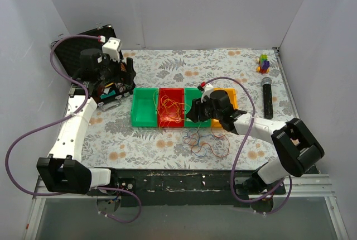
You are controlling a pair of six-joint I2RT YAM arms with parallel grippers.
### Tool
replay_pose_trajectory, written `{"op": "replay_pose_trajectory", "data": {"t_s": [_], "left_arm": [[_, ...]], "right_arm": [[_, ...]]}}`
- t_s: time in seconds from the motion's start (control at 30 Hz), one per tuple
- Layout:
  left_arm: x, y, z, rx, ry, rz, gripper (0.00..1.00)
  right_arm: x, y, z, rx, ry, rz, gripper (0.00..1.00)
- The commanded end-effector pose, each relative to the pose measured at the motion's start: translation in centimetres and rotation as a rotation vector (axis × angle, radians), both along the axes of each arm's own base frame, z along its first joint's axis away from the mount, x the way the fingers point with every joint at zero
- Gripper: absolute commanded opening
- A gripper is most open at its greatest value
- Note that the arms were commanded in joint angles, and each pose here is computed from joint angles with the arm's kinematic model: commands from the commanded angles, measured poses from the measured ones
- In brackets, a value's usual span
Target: Untangle the cables
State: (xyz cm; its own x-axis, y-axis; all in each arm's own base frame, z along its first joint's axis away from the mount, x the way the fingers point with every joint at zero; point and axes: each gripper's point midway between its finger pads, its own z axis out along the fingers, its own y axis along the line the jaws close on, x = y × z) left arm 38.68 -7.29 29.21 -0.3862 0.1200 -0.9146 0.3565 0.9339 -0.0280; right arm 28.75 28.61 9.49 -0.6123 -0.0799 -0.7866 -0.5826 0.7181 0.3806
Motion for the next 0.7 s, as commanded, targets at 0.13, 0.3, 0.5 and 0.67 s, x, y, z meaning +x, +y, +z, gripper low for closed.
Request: {"op": "replay_pose_trajectory", "data": {"t_s": [0.13,0.3,0.5,0.67], "left_arm": [[-0.7,0.3,2.4,-0.011,-0.101,0.005,0.98],[-1.1,0.6,2.1,0.001,-0.112,0.013,0.98],[-1.3,0.4,1.6,-0.013,-0.1,0.006,0.98],[-1.2,0.4,1.5,-0.011,-0.102,0.008,0.98]], "right_arm": [[0.6,1.4,1.1,0.125,0.0,0.046,0.49],[0.7,1.5,1.6,0.149,-0.007,0.059,0.44],[2.1,1.1,3.8,0.09,-0.094,0.047,0.56],[3.3,0.4,4.6,0.027,-0.152,0.035,0.63]]}}
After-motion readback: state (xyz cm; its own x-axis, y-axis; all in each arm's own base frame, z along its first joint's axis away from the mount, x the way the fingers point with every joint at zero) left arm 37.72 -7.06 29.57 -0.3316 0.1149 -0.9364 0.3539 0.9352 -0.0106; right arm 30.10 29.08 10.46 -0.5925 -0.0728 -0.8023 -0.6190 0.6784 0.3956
